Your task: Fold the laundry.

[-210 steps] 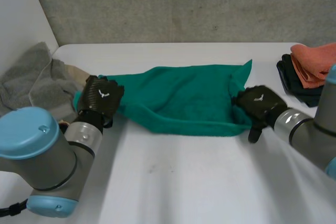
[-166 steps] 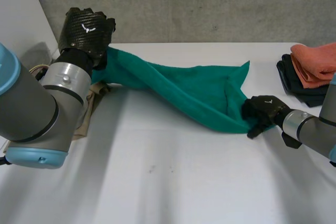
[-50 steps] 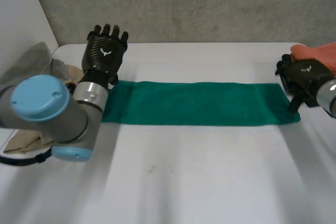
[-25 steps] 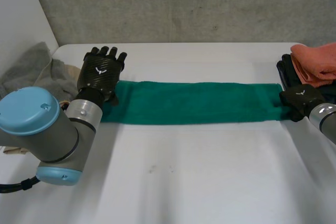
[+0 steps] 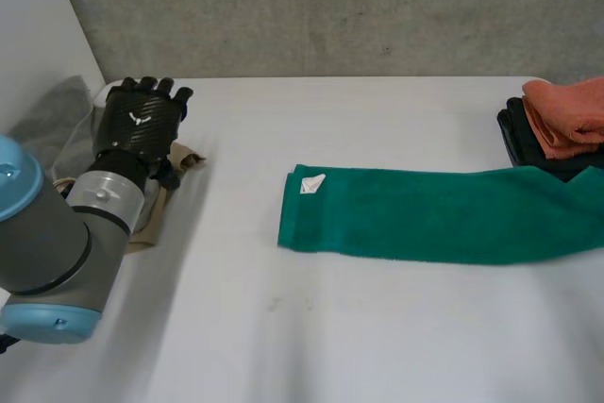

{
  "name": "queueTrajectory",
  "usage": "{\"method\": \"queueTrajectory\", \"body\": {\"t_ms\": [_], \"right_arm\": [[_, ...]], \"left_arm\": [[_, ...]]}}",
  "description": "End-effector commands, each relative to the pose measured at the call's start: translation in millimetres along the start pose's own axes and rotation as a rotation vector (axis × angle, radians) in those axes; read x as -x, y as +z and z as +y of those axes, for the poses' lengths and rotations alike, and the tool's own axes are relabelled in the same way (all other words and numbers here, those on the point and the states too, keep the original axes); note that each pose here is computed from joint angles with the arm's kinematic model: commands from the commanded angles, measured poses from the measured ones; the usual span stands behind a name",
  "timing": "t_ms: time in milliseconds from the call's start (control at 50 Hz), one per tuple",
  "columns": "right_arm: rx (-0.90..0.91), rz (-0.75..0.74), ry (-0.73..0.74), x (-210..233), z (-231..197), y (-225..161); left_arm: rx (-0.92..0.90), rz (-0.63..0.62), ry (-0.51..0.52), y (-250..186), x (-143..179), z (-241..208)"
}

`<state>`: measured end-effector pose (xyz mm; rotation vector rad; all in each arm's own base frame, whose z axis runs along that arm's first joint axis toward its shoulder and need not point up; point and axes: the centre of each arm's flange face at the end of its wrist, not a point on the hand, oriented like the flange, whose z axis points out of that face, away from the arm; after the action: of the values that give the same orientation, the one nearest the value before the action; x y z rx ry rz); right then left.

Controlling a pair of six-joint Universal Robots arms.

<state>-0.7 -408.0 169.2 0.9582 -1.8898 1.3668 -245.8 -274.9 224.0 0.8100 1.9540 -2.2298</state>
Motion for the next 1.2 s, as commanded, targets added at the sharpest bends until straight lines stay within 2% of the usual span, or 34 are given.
{"method": "queueTrajectory", "body": {"t_ms": [20,80,100,160,180,240,260,360,420,480,560,600,660,700,760,840,900,1020,1200], "right_arm": [[-0.276,-0.045,-0.031,32.3,-107.8,-21.2],[-0.395,-0.075,-0.045,52.3,-149.7,-37.3],[-0.49,-0.099,-0.062,69.2,-179.9,-51.8],[-0.627,-0.142,-0.088,99.4,-218.8,-77.4],[-0.708,-0.179,-0.102,122.0,-238.2,-93.9],[-0.819,-0.256,-0.125,164.8,-257.1,-113.7],[-0.899,-0.313,-0.14,191.9,-267.0,-127.3],[-1.037,-0.478,-0.176,261.8,-274.6,-158.6],[-1.045,-0.548,-0.191,294.7,-269.5,-164.0],[-1.031,-0.579,-0.2,308.7,-262.8,-164.3],[-1.001,-0.563,-0.175,298.5,-263.6,-162.2],[-0.976,-0.53,-0.118,278.7,-271.8,-165.4],[-0.899,-0.488,0.05,236.1,-275.1,-157.4],[-0.838,-0.475,0.232,197.5,-274.4,-153.1],[-0.732,-0.528,0.437,170.2,-260.1,-153.5],[-0.524,-0.584,0.575,162.7,-221.3,-138.9],[-0.415,-0.585,0.575,162.9,-195.7,-129.3],[-0.245,-0.541,0.437,170.0,-138.4,-103.8],[-0.202,-0.484,0.343,170.0,-123.2,-84.4]], "left_arm": [[0.001,-0.001,-0.006,-3.6,2.5,-4.3],[0.0,0.001,-0.016,-4.0,2.2,-4.9],[-0.002,0.001,-0.023,-4.3,2.0,-5.6],[-0.006,-0.002,-0.029,-4.2,2.7,-6.9],[-0.009,-0.002,-0.032,-4.6,2.7,-8.0],[-0.011,-0.001,-0.035,-4.9,2.5,-8.7],[-0.012,0.0,-0.037,-5.1,2.0,-9.0],[-0.011,0.011,-0.036,-5.9,-1.1,-8.8],[-0.012,0.017,-0.036,-5.8,-2.9,-8.9],[-0.023,0.029,-0.035,-5.6,-6.9,-11.9],[-0.039,0.05,-0.03,-3.4,-15.2,-15.0],[-0.055,0.065,-0.03,0.9,-22.6,-18.9],[-0.081,0.083,-0.032,6.6,-32.1,-26.0],[-0.103,0.094,-0.036,10.9,-38.1,-32.5],[-0.134,0.121,-0.042,11.3,-50.4,-41.8],[-0.152,0.163,-0.047,8.8,-68.6,-47.2],[-0.158,0.184,-0.05,6.7,-77.1,-48.7],[-0.151,0.214,-0.047,2.7,-89.8,-45.6],[-0.147,0.221,-0.046,0.3,-90.7,-45.2]]}}
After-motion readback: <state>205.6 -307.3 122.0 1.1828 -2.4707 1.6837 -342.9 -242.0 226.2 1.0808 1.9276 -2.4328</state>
